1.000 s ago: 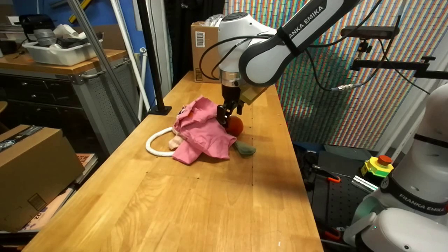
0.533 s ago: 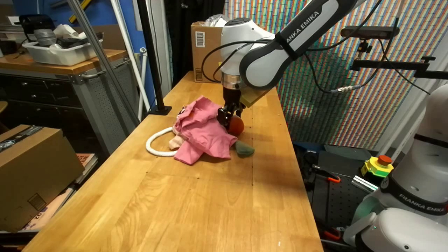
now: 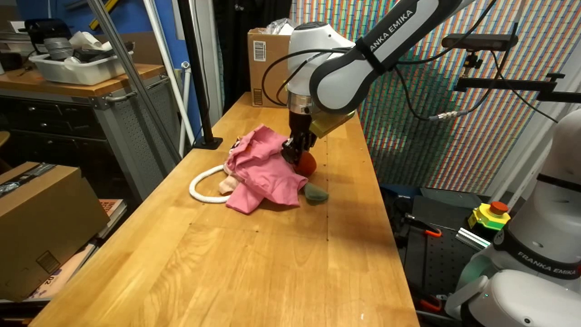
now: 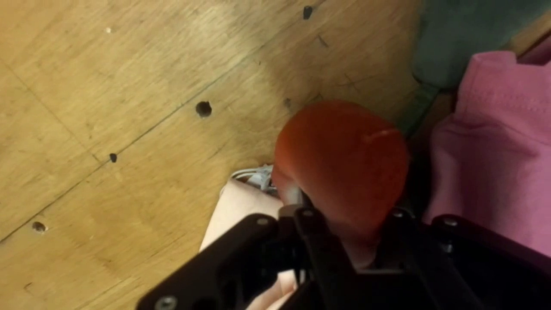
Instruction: Put the plushy and peach shirt on the right and put the pink shirt on the left
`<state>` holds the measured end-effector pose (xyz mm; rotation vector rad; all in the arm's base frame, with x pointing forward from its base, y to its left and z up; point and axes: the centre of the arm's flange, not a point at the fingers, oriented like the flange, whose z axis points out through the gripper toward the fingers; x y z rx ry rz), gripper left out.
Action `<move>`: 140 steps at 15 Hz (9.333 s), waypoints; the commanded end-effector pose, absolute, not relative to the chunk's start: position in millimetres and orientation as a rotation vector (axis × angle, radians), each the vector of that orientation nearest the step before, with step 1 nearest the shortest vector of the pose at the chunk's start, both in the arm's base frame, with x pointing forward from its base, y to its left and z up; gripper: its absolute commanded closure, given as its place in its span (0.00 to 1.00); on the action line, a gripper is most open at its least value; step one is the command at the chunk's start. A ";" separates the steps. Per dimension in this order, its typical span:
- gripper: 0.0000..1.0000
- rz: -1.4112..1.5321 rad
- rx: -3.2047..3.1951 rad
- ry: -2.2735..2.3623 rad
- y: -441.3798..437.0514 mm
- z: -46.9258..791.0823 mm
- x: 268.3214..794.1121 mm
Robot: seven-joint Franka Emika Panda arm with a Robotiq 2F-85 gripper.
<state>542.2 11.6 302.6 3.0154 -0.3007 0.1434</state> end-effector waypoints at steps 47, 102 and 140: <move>0.90 0.020 3.019 -0.257 -294.2 611.8 608.2; 0.00 -0.659 2.893 0.943 80.9 411.8 584.8; 0.62 -0.125 2.634 0.745 129.9 298.0 577.0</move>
